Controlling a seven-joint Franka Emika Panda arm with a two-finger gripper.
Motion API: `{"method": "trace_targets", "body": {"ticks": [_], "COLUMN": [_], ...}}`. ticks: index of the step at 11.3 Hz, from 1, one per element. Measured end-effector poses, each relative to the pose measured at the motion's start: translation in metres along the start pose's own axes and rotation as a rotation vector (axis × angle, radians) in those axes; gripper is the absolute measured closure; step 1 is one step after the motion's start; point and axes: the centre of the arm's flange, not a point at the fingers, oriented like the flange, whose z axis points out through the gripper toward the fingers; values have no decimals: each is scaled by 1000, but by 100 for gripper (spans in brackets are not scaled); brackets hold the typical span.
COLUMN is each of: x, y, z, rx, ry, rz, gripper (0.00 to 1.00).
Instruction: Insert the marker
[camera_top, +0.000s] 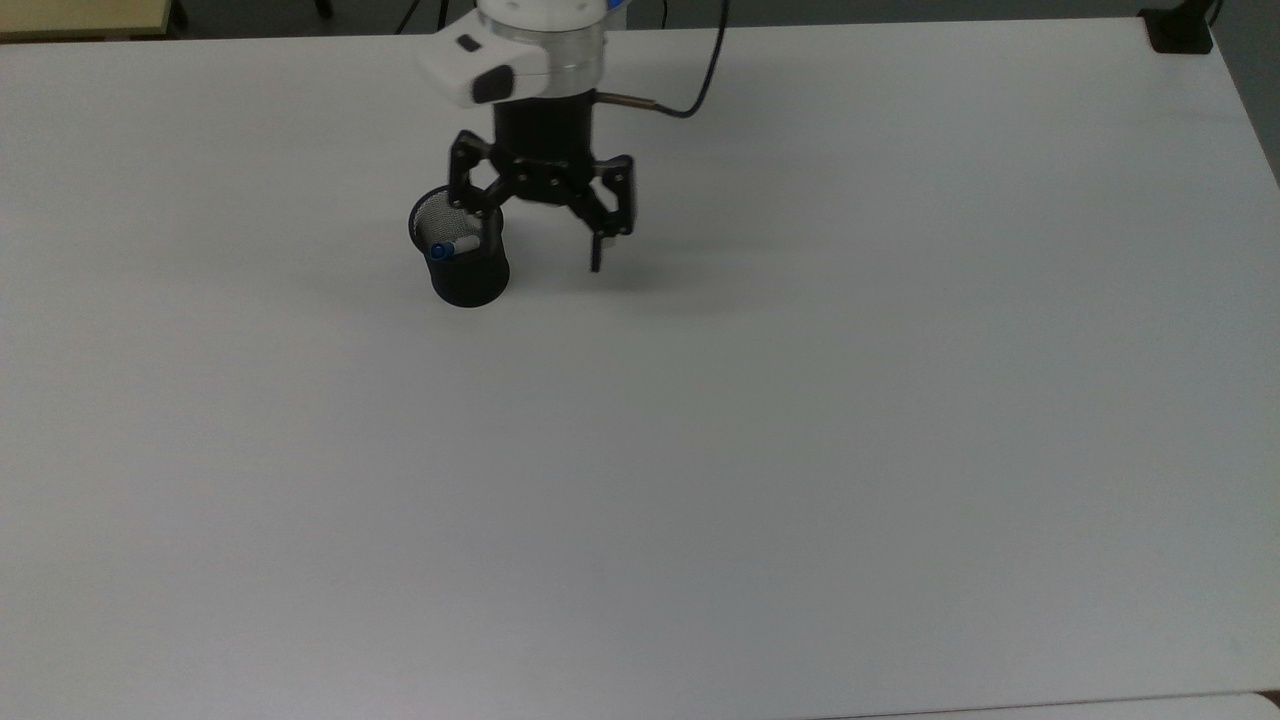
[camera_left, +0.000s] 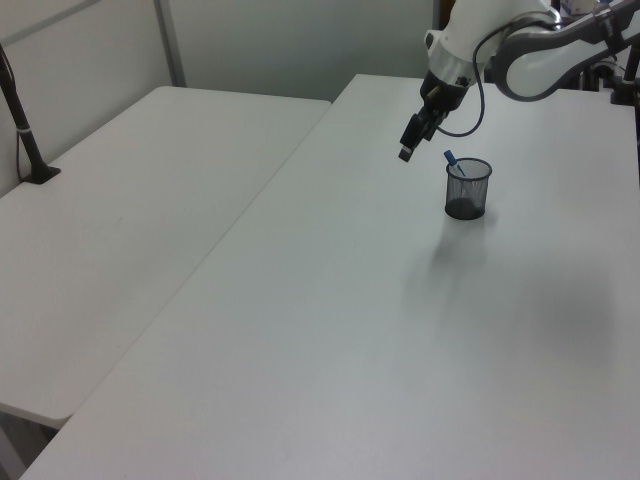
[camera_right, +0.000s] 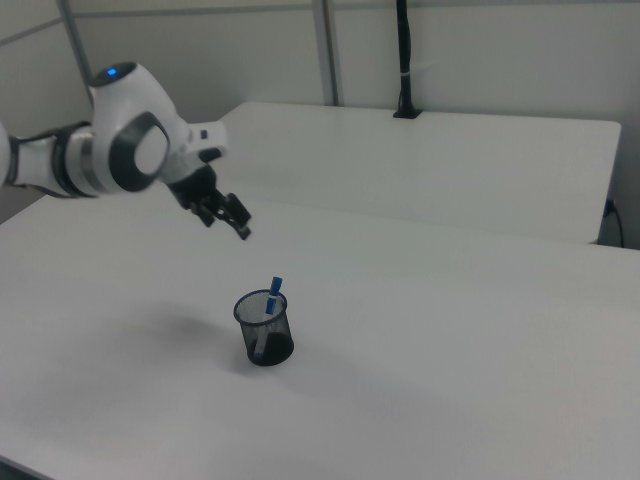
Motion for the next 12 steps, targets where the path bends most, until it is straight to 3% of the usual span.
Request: {"method": "trace_targets", "body": {"ticks": [2,5,9,12], "x": [-4,0,12,22], "y": [-25,-21,8,28], "z": [-28,-68,-101,-126], "rx": [-45,-79,17,31], "ry": [-134,-211,-315,-340], "rz": [-41,-65,-145,-139], "gripper": [0,0,0,0]}}
